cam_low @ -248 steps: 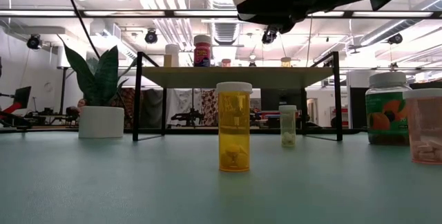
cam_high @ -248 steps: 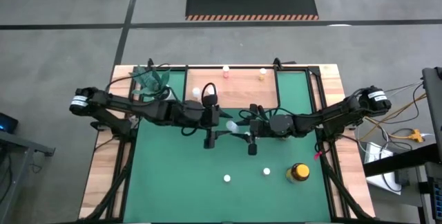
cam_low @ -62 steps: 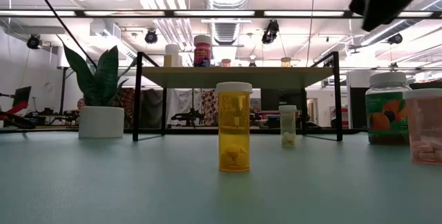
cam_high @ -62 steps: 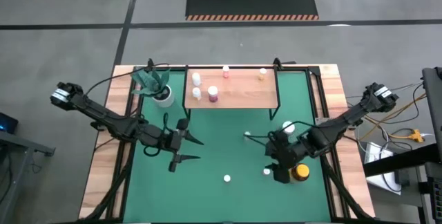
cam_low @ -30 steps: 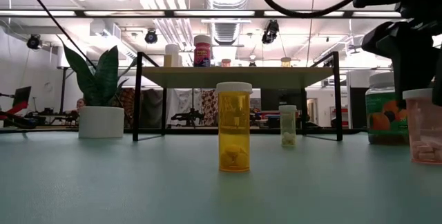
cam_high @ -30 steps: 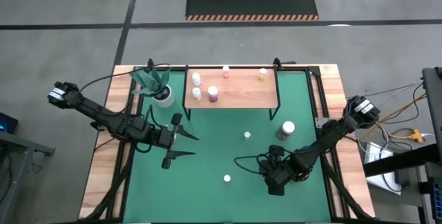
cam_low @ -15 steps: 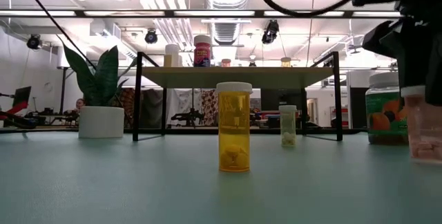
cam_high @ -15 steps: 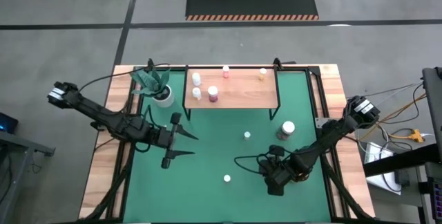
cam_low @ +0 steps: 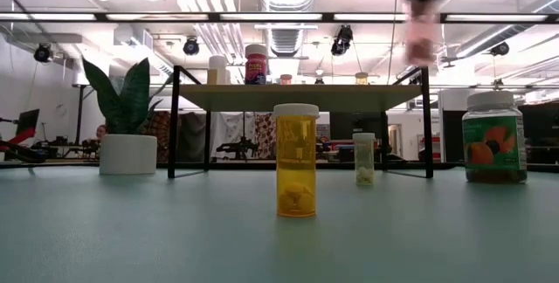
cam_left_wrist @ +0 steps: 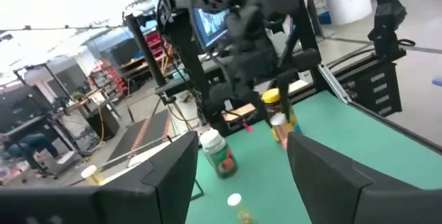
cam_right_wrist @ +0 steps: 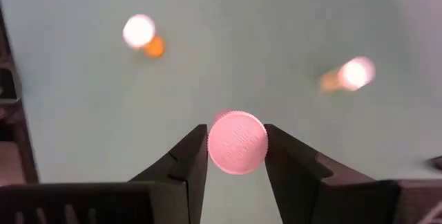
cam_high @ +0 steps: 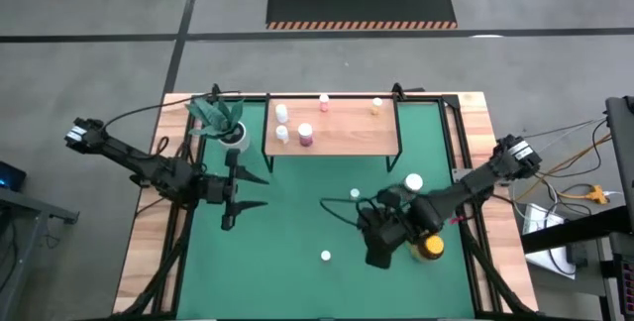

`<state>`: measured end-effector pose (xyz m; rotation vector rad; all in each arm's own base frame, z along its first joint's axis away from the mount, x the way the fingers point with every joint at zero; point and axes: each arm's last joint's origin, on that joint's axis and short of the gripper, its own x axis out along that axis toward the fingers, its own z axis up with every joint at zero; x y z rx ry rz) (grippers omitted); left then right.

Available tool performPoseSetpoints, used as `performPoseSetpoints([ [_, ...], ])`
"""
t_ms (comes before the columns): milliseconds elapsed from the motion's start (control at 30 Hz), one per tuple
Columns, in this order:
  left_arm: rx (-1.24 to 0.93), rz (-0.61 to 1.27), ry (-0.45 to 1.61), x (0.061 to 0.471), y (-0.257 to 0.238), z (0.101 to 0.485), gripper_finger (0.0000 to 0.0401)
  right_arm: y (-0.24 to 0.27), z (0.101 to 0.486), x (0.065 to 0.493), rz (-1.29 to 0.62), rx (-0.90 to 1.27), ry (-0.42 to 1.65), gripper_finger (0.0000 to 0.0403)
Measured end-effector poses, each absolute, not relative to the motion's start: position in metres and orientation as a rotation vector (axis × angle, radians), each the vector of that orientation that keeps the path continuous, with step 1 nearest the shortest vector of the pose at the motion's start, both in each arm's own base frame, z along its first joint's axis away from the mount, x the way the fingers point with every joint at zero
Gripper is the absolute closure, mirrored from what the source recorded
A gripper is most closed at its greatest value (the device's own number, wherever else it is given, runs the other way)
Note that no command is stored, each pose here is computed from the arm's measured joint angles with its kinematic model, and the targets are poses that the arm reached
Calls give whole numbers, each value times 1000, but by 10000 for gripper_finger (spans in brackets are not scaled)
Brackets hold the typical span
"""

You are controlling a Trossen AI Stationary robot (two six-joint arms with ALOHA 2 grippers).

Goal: Pick and place medicine bottles onto shelf by color
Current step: Put the pink pill bottle on the shelf aligned with the other pink pill bottle

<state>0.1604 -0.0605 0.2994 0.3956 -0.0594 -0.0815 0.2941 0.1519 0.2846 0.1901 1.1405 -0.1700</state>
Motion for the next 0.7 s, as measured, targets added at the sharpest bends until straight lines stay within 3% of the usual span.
performPoseSetpoints([
  [467,392,-55,-103,141,-52,291,195,67,368,355,-208,94,985,282],
  [700,391,-54,-105,140,-51,292,195,22,380,373,-343,-15,1059,282],
])
